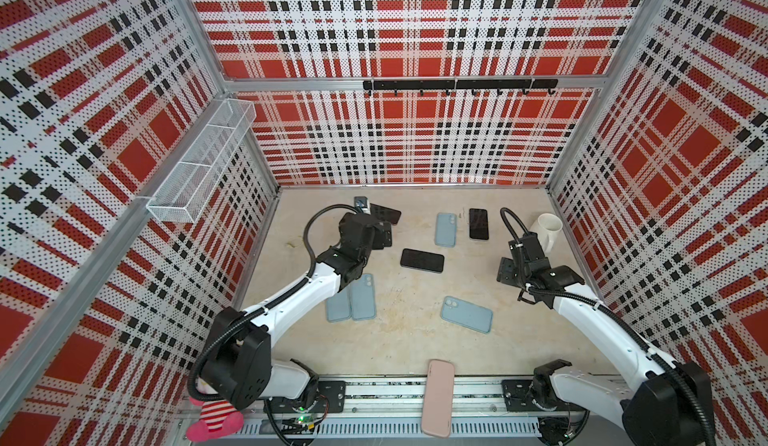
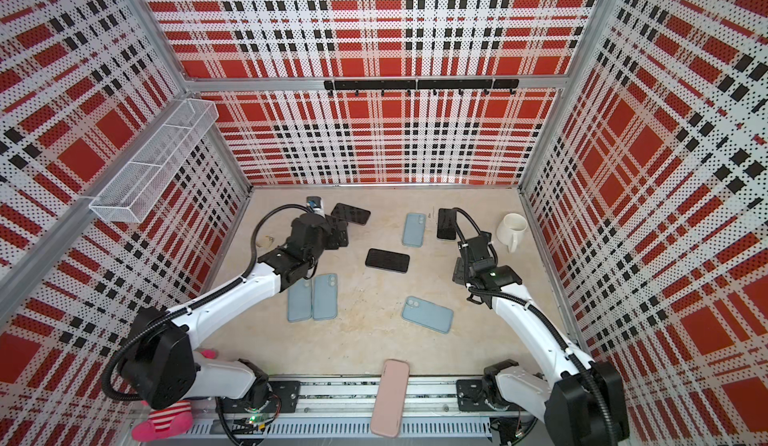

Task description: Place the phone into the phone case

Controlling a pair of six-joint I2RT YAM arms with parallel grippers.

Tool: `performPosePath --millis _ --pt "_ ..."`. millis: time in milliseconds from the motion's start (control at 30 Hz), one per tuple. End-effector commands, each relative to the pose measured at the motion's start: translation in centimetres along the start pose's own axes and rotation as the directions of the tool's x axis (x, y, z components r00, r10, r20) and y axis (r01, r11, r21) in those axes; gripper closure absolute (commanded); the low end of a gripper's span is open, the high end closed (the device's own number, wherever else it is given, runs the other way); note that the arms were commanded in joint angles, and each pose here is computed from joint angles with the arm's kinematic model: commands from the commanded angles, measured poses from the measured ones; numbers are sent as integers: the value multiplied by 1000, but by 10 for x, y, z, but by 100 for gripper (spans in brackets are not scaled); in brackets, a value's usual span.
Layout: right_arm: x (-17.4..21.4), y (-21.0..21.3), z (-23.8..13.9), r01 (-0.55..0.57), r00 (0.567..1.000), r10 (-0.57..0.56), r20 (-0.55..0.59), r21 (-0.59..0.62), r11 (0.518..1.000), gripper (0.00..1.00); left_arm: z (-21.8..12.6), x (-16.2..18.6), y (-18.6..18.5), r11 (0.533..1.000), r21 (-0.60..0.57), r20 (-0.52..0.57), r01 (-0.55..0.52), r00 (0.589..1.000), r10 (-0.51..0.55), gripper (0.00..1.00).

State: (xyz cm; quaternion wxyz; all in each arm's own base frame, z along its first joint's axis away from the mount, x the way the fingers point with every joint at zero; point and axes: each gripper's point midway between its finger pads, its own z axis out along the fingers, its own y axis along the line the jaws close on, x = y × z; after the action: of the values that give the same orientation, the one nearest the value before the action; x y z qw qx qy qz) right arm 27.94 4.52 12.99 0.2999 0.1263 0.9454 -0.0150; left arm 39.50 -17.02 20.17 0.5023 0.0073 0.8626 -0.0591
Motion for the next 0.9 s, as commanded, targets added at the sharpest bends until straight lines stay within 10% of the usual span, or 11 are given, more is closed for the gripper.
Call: performPosePath --millis 0,867 --pt "41 5 -9 -13 987 10 -158 -15 1000 41 2 20 -16 998 64 -96 -4 995 11 2" --pt "147 27 41 -2 889 -1 -457 -5 1000 77 10 55 11 995 86 -170 52 985 -37 2"
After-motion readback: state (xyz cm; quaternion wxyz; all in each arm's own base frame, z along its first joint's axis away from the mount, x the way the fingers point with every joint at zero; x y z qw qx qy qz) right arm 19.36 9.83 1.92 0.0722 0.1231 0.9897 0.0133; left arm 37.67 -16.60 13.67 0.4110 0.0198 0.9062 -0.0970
